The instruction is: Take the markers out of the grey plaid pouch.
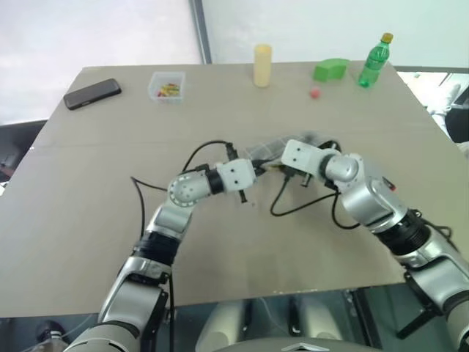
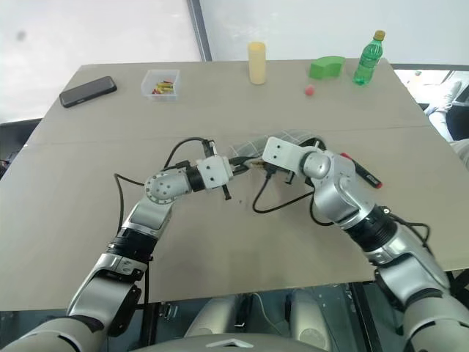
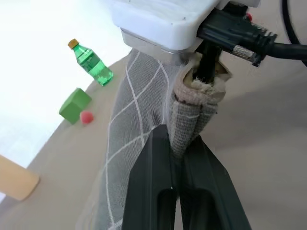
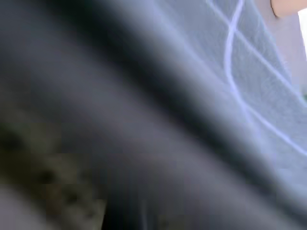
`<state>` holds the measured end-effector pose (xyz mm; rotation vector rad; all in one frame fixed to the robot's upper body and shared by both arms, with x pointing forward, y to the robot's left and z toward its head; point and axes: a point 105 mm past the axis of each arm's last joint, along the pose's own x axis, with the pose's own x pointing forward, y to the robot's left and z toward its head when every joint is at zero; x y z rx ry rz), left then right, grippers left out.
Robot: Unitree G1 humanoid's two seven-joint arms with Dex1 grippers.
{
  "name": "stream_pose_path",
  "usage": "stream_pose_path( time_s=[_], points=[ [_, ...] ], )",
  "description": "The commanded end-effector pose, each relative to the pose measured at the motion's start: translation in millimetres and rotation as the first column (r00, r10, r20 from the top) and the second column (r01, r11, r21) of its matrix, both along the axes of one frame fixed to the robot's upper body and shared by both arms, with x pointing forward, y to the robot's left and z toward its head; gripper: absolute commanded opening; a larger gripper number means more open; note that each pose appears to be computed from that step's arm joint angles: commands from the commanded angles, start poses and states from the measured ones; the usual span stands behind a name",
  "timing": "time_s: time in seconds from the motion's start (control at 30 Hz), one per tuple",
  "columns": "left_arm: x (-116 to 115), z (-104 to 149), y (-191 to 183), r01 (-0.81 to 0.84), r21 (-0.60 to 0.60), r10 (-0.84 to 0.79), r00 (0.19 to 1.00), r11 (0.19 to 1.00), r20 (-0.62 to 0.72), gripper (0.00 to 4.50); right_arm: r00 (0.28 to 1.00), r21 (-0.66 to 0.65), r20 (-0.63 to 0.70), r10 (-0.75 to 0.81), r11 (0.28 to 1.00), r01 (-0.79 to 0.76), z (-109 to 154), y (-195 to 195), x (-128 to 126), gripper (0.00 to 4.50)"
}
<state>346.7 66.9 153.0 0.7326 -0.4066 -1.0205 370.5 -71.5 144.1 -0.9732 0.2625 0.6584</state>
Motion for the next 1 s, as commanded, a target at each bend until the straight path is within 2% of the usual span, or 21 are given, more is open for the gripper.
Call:
stream_pose_path(
  time_s=[0.03,0.1,0.17,0.27,0.33,0.5,0.63,0.83,1.0],
  points=[
    [8.6,16.8,6.6,-0.068,-0.004,0.068,0.996,0.998,0.063,0.0,0.999,0.194,-0.028,-0.038,0.98,0.043,18.9,0.5,-3.4,0.26],
    [18.1,16.1,16.6,-0.135,0.036,0.13,0.985,0.99,0.109,0.0,0.995,0.291,-0.079,-0.064,0.953,0.084,20.1,-1.1,-5.4,0.26],
    [21.1,15.4,19.4,-0.155,0.058,0.146,0.98,0.986,0.135,0.0,0.993,0.321,-0.094,-0.074,0.942,0.101,21.2,-3.2,-6.5,0.26],
    [21.1,5.7,22.6,-0.163,0.071,0.155,0.982,0.984,0.112,0.0,0.989,0.304,-0.085,-0.118,0.943,0.138,21.3,-17.4,-6.4,0.26],
    [20.8,-4.7,28.6,-0.176,0.079,0.17,0.982,0.981,0.08,0.0,0.984,0.241,-0.043,-0.172,0.954,0.178,23.5,-40.0,-5.0,0.26],
    [21.6,-14.5,38.7,-0.21,0.032,0.21,0.978,0.977,0.004,0.0,0.973,0.187,-0.006,-0.23,0.956,0.227,32.2,-75.1,-10.6,0.26],
    [24.5,-21.2,52.7,-0.261,0.01,0.262,0.964,0.965,-0.043,0.0,0.96,0.25,-0.06,-0.272,0.927,0.279,37.9,-99.5,-25.8,0.26],
    [19.4,-26.5,63.7,-0.29,0.034,0.291,0.957,0.956,-0.012,0.0,0.905,0.39,-0.175,-0.388,0.817,0.425,27.6,-137.9,-43.4,0.26],
    [8.2,-37.9,70.0,-0.269,0.077,0.273,0.961,0.96,-0.044,0.0,0.899,0.276,-0.199,-0.391,0.857,0.434,-1.6,-146.8,-64.1,0.26]
  ],
)
